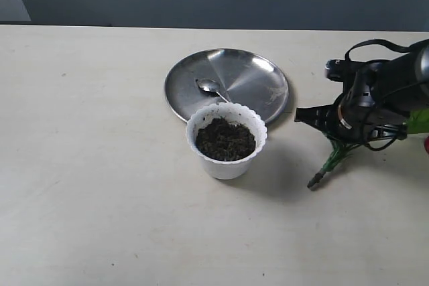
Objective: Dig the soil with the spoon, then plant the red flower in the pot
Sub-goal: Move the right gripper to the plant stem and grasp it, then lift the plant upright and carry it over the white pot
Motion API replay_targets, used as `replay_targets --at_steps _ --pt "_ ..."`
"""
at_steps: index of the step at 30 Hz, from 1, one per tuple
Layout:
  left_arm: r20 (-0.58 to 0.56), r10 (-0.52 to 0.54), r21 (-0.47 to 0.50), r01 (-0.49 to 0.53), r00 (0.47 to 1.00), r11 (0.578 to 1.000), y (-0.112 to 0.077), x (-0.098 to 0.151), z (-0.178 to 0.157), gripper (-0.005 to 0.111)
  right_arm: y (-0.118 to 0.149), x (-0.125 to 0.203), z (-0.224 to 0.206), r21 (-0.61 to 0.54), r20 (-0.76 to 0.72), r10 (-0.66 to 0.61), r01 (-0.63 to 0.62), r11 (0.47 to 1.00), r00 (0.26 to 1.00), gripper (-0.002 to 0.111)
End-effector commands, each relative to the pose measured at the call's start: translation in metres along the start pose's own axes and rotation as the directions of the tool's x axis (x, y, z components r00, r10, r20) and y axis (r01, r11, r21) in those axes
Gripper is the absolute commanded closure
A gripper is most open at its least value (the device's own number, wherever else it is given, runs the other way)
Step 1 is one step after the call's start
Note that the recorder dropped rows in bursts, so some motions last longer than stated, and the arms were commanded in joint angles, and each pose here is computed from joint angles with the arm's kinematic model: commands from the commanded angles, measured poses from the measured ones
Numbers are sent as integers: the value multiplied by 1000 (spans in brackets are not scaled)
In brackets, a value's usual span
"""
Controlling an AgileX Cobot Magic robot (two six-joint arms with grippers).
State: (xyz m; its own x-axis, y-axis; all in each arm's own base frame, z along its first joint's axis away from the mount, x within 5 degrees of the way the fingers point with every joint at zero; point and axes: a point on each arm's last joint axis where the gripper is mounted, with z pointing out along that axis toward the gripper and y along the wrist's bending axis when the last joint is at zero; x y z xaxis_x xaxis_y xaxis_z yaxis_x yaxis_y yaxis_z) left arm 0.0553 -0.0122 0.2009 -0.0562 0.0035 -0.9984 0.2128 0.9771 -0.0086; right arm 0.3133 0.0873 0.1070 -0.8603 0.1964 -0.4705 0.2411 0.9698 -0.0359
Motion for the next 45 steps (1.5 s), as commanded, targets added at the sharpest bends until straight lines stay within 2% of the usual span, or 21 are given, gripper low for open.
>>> replay_targets --at_steps 1,6,13,18,22,25,26,27,30,32,36,39,43,45 --pt "15 4 6 -4 1000 1000 0 -1 0 106 -2 -9 -25 -24 42 46 -45 999 998 108" --pt "15 4 6 -4 1000 1000 0 -1 0 106 3 -18 -81 -37 178 -45 53 998 983 108" --pt "15 4 6 -4 1000 1000 0 -1 0 106 21 -17 -159 -156 413 -130 211 965 901 108" --pt "15 4 6 -4 1000 1000 0 -1 0 106 36 -11 -178 -188 504 -213 348 919 837 108" --pt "15 4 6 -4 1000 1000 0 -1 0 106 57 -5 -183 -189 598 -289 482 855 748 108" --pt "15 4 6 -4 1000 1000 0 -1 0 106 74 -1 -180 -159 671 -294 518 840 681 108" --pt "15 4 6 -4 1000 1000 0 -1 0 106 81 2 -180 -153 690 -289 524 838 663 108" --pt "15 4 6 -4 1000 1000 0 -1 0 106 86 6 -176 -151 686 -259 481 863 680 108" --pt "15 4 6 -4 1000 1000 0 -1 0 106 100 16 -168 -8 714 -300 436 900 633 108" --pt "15 4 6 -4 1000 1000 0 -1 0 106 110 26 -158 25 714 -307 414 910 630 108" --pt "15 4 6 -4 1000 1000 0 -1 0 106 127 43 -143 -53 697 -212 345 937 685 108" --pt "15 4 6 -4 1000 1000 0 -1 0 106 135 51 -143 -8 723 -232 344 939 651 108" --pt "15 4 6 -4 1000 1000 0 -1 0 106 136 54 -158 70 797 -213 263 962 565 108" --pt "15 4 6 -4 1000 1000 0 -1 0 106 135 51 -161 81 809 -204 240 968 552 108"
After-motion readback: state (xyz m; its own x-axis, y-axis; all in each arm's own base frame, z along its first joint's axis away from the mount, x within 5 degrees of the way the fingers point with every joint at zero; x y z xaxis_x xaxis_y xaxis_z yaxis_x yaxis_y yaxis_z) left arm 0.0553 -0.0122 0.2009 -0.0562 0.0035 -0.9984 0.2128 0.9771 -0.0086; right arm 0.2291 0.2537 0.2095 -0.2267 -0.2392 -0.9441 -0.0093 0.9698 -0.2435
